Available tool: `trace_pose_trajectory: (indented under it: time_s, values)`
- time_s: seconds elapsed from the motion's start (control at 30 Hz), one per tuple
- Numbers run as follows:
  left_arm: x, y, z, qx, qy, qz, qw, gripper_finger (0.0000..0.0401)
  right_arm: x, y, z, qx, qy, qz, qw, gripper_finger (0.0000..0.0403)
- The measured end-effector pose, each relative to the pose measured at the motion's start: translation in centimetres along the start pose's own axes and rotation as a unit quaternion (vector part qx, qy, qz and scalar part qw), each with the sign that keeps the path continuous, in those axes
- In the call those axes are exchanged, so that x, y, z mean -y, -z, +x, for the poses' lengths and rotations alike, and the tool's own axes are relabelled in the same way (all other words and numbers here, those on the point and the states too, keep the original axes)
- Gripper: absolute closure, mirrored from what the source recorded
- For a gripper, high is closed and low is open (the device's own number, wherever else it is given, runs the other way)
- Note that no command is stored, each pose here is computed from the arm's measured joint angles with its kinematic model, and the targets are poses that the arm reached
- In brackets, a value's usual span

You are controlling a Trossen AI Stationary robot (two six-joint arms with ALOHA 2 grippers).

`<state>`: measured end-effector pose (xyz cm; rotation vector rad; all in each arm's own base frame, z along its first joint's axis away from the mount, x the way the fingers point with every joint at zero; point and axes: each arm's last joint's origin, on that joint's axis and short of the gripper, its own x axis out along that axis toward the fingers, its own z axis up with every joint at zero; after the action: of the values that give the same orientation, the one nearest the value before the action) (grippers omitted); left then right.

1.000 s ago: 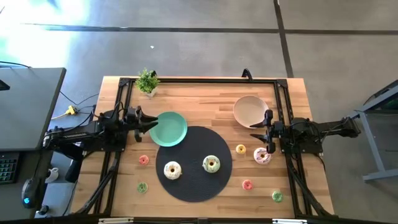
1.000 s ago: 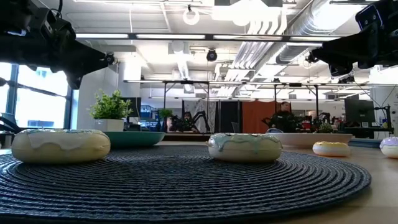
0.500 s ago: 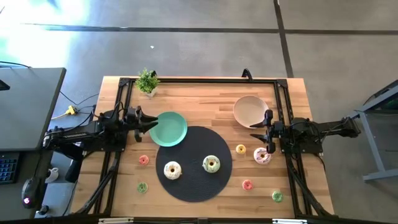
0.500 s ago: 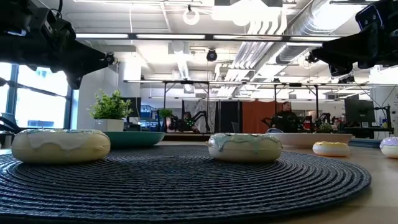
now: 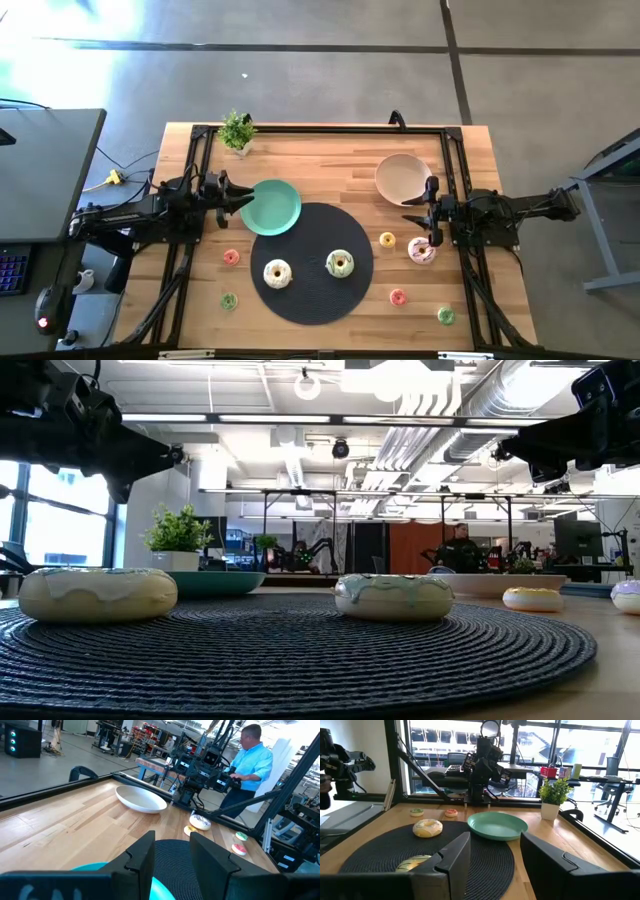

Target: Pick & Place donuts

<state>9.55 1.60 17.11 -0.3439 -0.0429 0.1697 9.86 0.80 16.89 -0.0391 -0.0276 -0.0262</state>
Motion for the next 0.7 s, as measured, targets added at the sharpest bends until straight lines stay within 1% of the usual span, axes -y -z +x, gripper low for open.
trace_pose_trajectory:
  time_s: [0.43,0.53,0.63,0.7]
  values:
    - [0.01,0.0,0.0,0.0,0.001,0.0,1.0,0.0279,0.0,0.0,0.0,0.0,0.0,0.0,1.0,0.0233]
    - [0.15,0.04,-0.01,-0.009,0.026,-0.013,1.0,0.0279,0.0,0.0,0.0,0.0,0.0,0.0,1.0,0.0233]
    - [0.34,0.09,-0.02,-0.023,0.056,-0.064,0.996,0.0279,0.0,0.0,0.0,0.0,0.0,0.0,1.0,0.0233]
    - [0.51,0.1,0.0,-0.033,0.083,-0.073,0.993,0.0279,0.0,0.0,0.0,0.0,0.0,0.0,1.0,0.0233]
